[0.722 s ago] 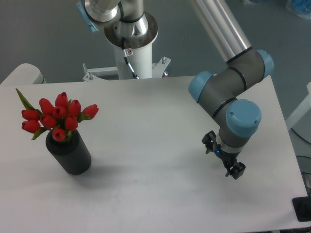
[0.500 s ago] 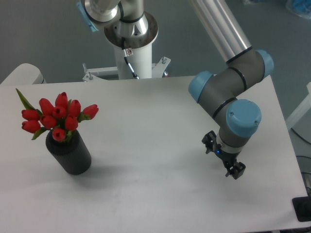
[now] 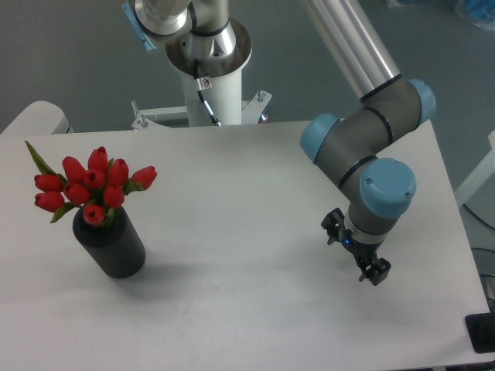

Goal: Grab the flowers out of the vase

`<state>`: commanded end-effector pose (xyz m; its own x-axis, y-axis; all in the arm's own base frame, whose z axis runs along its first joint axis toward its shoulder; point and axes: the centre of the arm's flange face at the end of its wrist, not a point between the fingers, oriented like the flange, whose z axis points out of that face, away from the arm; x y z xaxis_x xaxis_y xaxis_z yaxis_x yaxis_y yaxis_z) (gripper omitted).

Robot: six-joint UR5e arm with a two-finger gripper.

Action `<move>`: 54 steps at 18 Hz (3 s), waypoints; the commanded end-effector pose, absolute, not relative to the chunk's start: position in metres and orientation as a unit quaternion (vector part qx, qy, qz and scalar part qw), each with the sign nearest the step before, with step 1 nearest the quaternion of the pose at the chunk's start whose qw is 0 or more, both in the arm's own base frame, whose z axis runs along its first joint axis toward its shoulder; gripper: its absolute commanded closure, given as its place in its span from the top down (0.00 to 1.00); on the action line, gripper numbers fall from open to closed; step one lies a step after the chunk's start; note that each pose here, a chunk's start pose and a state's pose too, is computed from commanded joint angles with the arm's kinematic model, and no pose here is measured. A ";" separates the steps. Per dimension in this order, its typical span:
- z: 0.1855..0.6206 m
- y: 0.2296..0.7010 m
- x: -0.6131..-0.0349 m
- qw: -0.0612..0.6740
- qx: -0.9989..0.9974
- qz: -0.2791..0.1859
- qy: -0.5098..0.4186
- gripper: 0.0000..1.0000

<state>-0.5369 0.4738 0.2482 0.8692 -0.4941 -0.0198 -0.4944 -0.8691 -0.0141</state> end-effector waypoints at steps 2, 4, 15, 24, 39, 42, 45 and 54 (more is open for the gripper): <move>0.247 0.472 -0.535 0.014 -0.967 0.014 0.256 1.00; 0.256 0.472 -0.532 0.027 -0.967 0.018 0.254 1.00; 0.285 0.485 -0.448 0.319 -0.918 -0.098 0.216 1.00; 0.267 0.467 -0.374 0.441 -0.861 -0.207 0.145 1.00; 0.294 0.479 -0.282 0.525 -0.793 -0.259 0.167 1.00; 0.290 0.486 -0.266 0.522 -0.790 -0.270 0.177 1.00; 0.292 0.486 -0.261 0.522 -0.789 -0.271 0.180 1.00; 0.294 0.504 -0.215 0.515 -0.778 -0.288 0.217 1.00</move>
